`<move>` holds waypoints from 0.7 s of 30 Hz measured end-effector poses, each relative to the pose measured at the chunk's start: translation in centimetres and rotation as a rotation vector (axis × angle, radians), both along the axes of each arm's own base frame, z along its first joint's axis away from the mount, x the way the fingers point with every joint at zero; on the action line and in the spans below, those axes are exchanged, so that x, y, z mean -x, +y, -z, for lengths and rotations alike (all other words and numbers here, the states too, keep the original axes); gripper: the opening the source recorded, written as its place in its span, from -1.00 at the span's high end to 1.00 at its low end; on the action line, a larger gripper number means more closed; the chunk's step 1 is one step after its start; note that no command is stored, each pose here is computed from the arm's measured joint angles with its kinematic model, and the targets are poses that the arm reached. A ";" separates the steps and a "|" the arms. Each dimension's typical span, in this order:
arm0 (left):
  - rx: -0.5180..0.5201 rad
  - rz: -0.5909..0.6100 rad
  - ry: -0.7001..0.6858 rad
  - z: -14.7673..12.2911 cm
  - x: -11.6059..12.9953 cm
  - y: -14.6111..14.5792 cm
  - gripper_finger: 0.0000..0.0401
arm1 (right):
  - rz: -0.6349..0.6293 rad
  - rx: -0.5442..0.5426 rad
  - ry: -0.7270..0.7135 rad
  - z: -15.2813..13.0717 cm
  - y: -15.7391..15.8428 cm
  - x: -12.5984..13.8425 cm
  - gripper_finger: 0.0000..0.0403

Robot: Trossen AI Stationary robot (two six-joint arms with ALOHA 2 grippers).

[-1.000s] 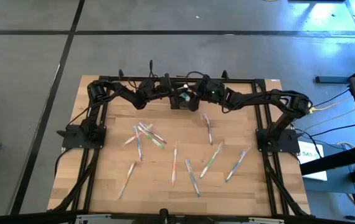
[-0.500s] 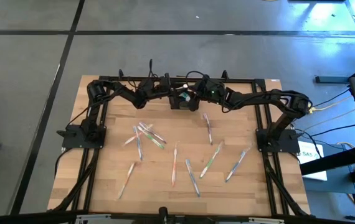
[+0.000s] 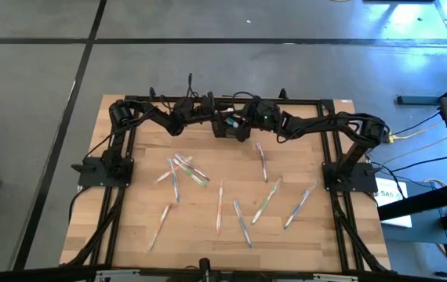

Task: Pick & Place toothbrushing station
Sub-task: Put the mouthwash into the middle section of the wire organizer

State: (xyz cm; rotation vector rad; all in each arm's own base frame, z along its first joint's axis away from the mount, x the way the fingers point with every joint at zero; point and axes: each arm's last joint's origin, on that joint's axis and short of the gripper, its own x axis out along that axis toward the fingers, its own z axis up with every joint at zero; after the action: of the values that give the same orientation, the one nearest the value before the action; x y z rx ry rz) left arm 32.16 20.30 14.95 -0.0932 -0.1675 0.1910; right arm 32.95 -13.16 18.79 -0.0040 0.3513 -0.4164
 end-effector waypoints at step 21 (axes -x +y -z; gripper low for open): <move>0.063 0.034 0.023 0.3 0.2 0.3 0.23 | 0.005 -0.021 0.024 1.7 -0.2 -0.5 0.58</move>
State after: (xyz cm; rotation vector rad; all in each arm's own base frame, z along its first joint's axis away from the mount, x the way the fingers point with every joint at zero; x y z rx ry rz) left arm 31.95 20.64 14.63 -0.1559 -0.1370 0.1633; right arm 33.40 -13.32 17.07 0.0121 0.3793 -0.4175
